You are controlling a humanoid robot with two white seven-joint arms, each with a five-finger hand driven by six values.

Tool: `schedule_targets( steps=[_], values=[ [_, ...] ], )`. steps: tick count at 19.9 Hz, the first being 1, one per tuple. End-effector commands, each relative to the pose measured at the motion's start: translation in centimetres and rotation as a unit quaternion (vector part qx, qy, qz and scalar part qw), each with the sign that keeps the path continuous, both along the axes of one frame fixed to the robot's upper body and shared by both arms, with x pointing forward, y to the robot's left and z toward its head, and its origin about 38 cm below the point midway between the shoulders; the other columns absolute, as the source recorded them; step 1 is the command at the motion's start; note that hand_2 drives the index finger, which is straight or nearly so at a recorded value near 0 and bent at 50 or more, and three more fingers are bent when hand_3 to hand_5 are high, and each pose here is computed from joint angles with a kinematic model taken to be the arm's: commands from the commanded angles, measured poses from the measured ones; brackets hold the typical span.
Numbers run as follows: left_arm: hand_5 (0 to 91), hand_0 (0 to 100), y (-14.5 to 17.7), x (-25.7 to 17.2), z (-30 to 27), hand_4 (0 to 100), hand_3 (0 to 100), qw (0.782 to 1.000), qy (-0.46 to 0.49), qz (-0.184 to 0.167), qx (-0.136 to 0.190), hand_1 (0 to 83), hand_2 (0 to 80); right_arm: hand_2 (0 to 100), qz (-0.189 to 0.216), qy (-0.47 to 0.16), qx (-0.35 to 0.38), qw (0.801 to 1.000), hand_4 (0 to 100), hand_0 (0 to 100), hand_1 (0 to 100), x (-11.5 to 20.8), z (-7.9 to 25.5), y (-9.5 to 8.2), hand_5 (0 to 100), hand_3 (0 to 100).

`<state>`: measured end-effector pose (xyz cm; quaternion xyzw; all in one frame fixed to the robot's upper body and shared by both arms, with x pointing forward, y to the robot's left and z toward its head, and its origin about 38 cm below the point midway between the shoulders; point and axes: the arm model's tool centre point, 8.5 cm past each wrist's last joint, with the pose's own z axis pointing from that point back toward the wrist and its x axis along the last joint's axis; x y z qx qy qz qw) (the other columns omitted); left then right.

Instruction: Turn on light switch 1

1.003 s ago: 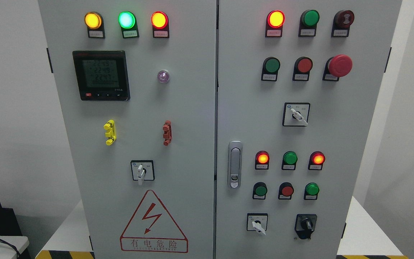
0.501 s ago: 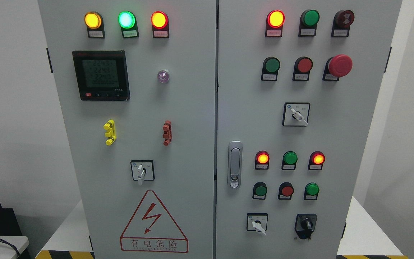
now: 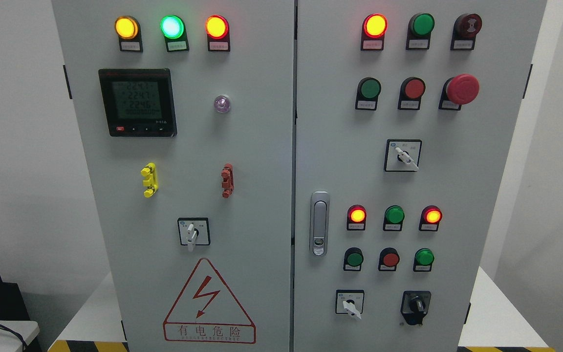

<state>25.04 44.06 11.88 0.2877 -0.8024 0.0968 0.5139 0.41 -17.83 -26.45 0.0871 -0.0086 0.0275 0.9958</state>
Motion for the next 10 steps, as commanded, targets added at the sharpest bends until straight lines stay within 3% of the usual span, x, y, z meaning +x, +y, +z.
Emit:
schedule_targets(
  steps=[1, 5, 10],
  values=[
    [51.5, 19, -6.1, 3.5, 5.2, 72, 64, 0.992, -0.076, -0.097, 0.024, 8.2, 41.9, 0, -0.008, 0.001, 0.002, 1.0, 0, 12, 39, 0.0, 0.0, 0.0, 0, 0],
    [55.0, 15, -9.2, 5.6, 5.9, 74, 67, 0.987, -0.096, -0.126, 0.009, 10.9, 42.3, 0, -0.008, 0.0, 0.002, 1.0, 0, 12, 39, 0.0, 0.0, 0.0, 0, 0],
    [56.5, 11, -12.3, 7.4, 6.8, 74, 67, 0.984, -0.101, -0.139, 0.039, 14.9, 42.8, 0, -0.008, 0.001, 0.002, 1.0, 0, 12, 39, 0.0, 0.0, 0.0, 0, 0]
  ],
)
